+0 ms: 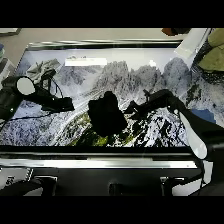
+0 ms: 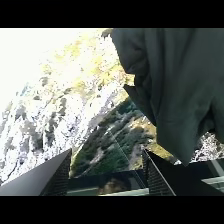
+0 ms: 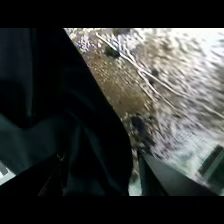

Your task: Fold the clothes and pants, and hang the long-sleeved shirts on hangers.

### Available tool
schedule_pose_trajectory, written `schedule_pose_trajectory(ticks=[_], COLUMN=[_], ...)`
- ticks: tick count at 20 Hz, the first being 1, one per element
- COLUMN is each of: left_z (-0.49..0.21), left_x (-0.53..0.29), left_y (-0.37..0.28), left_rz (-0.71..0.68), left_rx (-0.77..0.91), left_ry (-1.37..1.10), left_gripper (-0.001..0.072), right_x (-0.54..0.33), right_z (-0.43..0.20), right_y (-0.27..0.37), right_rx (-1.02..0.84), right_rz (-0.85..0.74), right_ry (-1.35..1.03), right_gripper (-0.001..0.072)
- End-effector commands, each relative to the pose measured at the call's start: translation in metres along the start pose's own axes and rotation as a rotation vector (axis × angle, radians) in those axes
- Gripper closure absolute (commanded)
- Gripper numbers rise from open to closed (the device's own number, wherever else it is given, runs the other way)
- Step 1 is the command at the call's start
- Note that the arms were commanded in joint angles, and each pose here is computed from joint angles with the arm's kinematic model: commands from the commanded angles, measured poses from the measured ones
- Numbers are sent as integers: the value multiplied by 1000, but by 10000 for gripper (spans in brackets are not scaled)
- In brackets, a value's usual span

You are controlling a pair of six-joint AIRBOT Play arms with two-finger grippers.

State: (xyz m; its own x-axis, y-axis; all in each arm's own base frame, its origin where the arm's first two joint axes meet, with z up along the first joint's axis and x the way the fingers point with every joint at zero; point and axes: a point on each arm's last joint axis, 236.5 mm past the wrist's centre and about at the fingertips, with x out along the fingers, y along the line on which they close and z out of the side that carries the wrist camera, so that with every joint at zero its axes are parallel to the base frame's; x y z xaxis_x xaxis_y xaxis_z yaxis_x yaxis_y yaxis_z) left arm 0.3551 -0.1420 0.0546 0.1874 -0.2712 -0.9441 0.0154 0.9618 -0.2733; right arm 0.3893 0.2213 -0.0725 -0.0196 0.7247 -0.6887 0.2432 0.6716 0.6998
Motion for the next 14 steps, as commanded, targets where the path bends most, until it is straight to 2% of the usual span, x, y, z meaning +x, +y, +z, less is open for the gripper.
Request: schedule_pose_trajectory(ticks=[1, 3, 4, 6, 10, 14], left_z=[0, 0, 0, 5, 20, 39], left_x=[7, 11, 12, 10, 26, 81], left_y=[2, 4, 5, 16, 58, 26], left_rz=[6, 10, 11, 22, 11, -307], left_rx=[-5, -8, -13, -36, -162, -320], left_ry=[15, 26, 27, 19, -44, -148], left_gripper=[192, 193, 192, 192, 193, 194], right_x=[25, 31, 32, 31, 30, 30], right_z=[-3, -3, 0, 3, -3, -13], right_y=[6, 7, 4, -2, -14, -15], right_rx=[-6, -26, -35, -48, -69, -72], right_rz=[3, -14, -28, -53, -101, -109], right_ry=[6, -6, -17, -30, -1, 41], right_gripper=[313, 419, 518, 666, 684, 684])
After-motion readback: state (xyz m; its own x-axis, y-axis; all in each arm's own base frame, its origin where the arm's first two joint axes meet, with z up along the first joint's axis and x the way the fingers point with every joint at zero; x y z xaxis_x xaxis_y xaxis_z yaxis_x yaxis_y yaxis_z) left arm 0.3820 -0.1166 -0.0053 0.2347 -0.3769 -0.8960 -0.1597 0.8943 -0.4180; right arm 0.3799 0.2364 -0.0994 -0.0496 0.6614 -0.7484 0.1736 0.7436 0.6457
